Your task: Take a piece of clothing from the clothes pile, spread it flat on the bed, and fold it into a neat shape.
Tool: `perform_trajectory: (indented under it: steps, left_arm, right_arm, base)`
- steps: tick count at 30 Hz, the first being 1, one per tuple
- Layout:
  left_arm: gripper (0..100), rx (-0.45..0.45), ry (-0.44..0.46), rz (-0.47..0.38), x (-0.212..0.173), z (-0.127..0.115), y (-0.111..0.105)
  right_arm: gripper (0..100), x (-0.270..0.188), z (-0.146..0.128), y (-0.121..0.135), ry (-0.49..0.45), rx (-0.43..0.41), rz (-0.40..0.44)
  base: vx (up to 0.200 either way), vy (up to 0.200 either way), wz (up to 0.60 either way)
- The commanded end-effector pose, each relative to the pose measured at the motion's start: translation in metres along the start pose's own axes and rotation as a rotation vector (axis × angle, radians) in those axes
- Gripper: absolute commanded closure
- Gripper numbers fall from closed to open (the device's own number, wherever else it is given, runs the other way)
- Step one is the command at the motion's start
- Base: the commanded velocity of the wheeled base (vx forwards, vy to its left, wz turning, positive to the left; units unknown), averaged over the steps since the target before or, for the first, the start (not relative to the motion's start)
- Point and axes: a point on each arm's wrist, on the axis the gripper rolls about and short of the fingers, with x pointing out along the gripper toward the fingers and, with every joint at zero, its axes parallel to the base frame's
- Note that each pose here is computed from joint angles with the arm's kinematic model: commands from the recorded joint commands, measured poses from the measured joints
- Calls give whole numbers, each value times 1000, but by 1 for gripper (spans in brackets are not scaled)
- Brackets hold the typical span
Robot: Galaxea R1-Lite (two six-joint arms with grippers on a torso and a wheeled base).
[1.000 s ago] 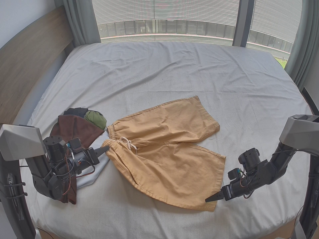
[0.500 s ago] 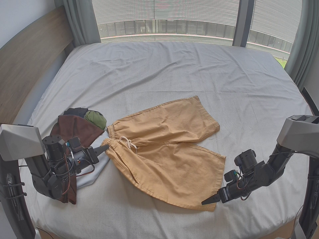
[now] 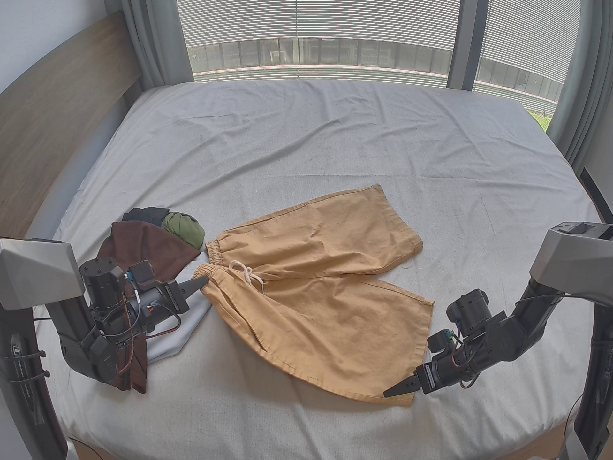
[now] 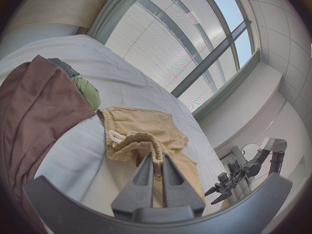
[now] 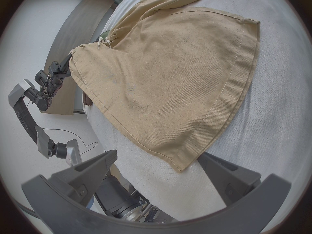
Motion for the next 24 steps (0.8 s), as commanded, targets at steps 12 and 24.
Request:
perform_trajectory:
  steps: [12, 24]
  left_arm:
    - [100, 1, -5, 0, -1, 1, 0]
    - [100, 4, -9, -2, 1, 2, 0]
  right_arm:
    - [100, 1, 0, 3, 2, 8, -7]
    - [100, -20, -5, 0, -43, 26, 20]
  base:
    - [0, 0, 0]
    - [0, 0, 0]
